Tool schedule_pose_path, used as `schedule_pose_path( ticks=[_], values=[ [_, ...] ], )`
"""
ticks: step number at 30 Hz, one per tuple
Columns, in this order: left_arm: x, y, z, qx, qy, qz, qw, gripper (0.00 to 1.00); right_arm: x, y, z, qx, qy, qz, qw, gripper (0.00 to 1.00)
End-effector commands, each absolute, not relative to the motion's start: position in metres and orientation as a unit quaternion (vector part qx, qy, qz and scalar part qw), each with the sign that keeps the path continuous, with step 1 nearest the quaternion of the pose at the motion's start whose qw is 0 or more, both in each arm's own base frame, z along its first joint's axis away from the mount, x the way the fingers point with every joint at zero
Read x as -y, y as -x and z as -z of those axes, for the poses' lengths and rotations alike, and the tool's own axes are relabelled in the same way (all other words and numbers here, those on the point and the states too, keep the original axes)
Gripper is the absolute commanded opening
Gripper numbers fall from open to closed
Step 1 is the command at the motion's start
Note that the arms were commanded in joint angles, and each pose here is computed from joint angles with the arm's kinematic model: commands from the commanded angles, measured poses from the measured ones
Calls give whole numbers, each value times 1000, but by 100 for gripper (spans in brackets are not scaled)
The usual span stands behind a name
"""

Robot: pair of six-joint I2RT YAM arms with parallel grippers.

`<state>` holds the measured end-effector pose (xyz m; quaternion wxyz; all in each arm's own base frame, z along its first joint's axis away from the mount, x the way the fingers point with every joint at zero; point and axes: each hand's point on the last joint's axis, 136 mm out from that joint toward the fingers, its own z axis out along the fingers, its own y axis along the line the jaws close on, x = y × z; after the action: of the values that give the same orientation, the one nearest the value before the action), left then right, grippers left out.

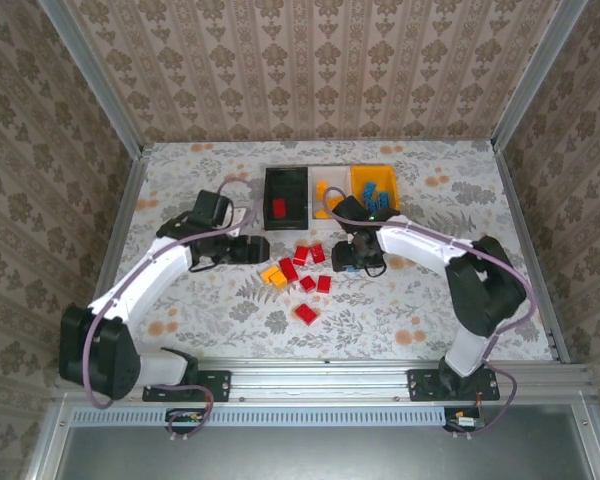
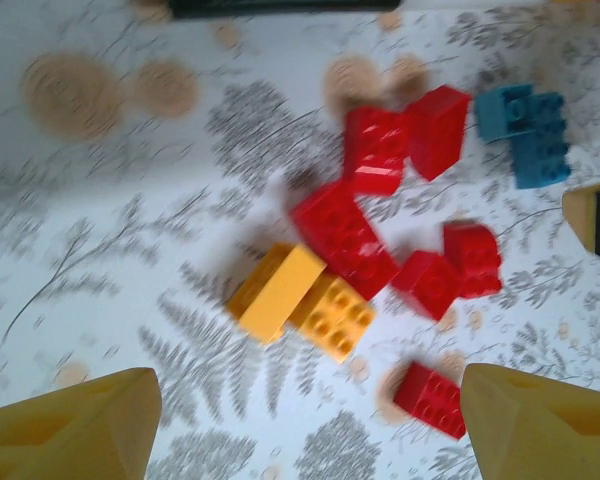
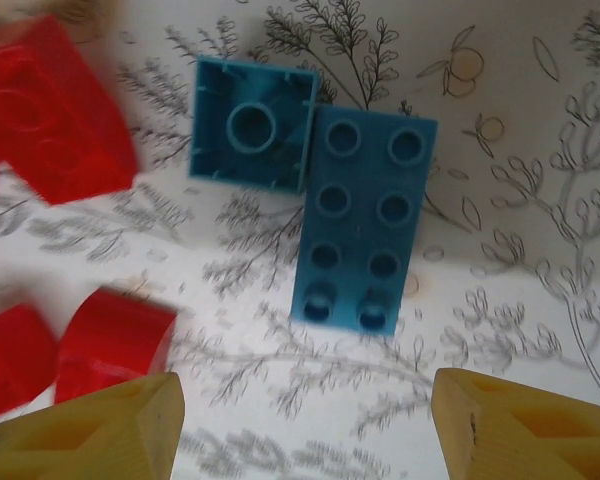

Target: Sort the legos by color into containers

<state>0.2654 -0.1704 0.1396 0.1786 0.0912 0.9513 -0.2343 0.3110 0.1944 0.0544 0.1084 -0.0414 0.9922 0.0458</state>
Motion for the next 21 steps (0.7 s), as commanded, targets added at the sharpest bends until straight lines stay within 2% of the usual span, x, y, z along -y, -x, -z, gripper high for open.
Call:
schedule_pose_path(
  ticks=[1,12,21],
  values=[
    [163,-262,-152,-942,-78,250,208,81,-190,-324,-49,-992,60,-9,108,67],
    [157,-256,-149,-942,-70,256,207,82,-181,-339,-21,-994,48,36,86,59],
    [157,-254,-141,-941,-54,263,205,83,-169,-334,-15,-995,29,27,90,39]
  ],
)
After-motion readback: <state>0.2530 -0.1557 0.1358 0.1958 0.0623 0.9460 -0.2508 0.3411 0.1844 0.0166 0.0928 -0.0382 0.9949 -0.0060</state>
